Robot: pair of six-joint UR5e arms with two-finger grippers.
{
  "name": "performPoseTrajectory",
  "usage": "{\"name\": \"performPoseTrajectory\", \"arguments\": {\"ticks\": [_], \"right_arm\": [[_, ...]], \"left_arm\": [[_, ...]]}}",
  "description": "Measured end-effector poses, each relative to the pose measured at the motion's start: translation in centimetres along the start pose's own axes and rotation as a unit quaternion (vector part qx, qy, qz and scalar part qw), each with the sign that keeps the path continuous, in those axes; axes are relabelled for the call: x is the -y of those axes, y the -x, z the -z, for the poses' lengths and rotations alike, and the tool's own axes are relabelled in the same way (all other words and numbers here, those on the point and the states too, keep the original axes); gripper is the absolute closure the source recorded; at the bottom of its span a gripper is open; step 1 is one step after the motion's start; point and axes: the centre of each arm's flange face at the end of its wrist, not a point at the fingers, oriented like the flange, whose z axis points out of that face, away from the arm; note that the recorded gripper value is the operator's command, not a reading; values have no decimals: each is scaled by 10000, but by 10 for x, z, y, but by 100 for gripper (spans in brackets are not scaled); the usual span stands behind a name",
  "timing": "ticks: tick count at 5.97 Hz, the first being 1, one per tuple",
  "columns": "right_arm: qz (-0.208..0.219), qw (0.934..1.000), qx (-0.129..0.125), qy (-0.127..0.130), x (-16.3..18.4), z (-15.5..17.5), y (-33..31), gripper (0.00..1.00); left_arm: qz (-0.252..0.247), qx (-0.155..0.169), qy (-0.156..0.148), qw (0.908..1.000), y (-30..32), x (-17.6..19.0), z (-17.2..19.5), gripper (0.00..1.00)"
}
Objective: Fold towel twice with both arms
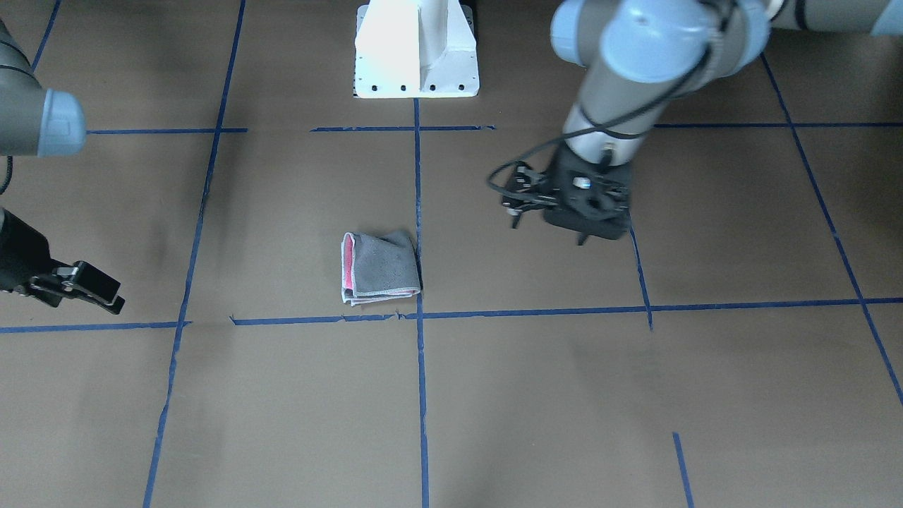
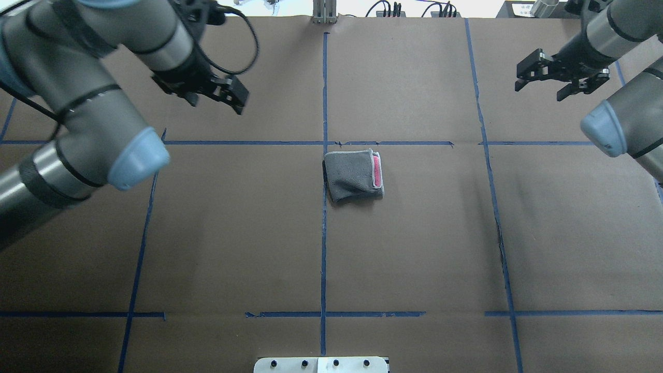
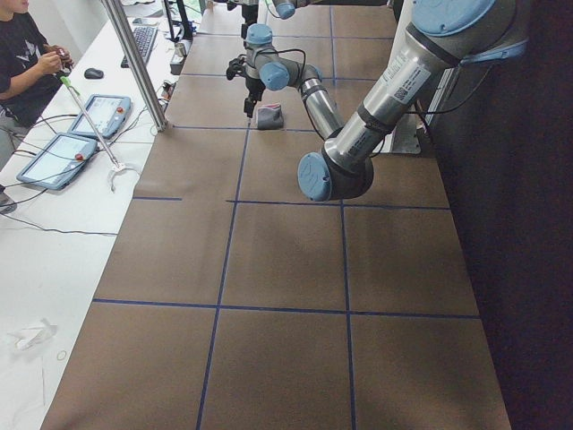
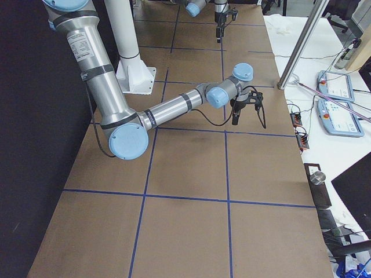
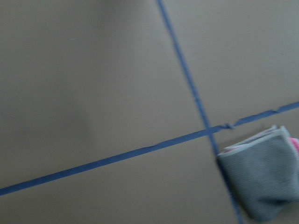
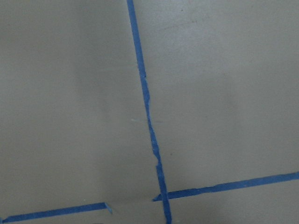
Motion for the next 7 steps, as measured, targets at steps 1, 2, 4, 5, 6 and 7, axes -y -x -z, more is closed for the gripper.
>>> {"name": "performPoseTrajectory", "arguments": {"ticks": [1,2,4,5,6,7], "right_arm": [[310,9994,-101,63,1,4,-45,0],[495,9986,-170,122,2,13,-90,0],[790,9956,-390,327,3,35,-168,0],[866,9943,-456,412,3,42,-188,0],[883,9939,-482,459,1,43,-198,0],[882,9937,-493,478,-1,43,-202,0]], "left_arm": [[119,-10,190,9997,84,-2,17,0],[180,76,336,9992,158,-11,25,0],[175,440,748,9961,312,-32,37,0],[222,531,921,9941,389,-43,47,0],[238,542,1063,9926,459,-63,52,0],[170,503,1169,9917,516,-98,51,0]]}}
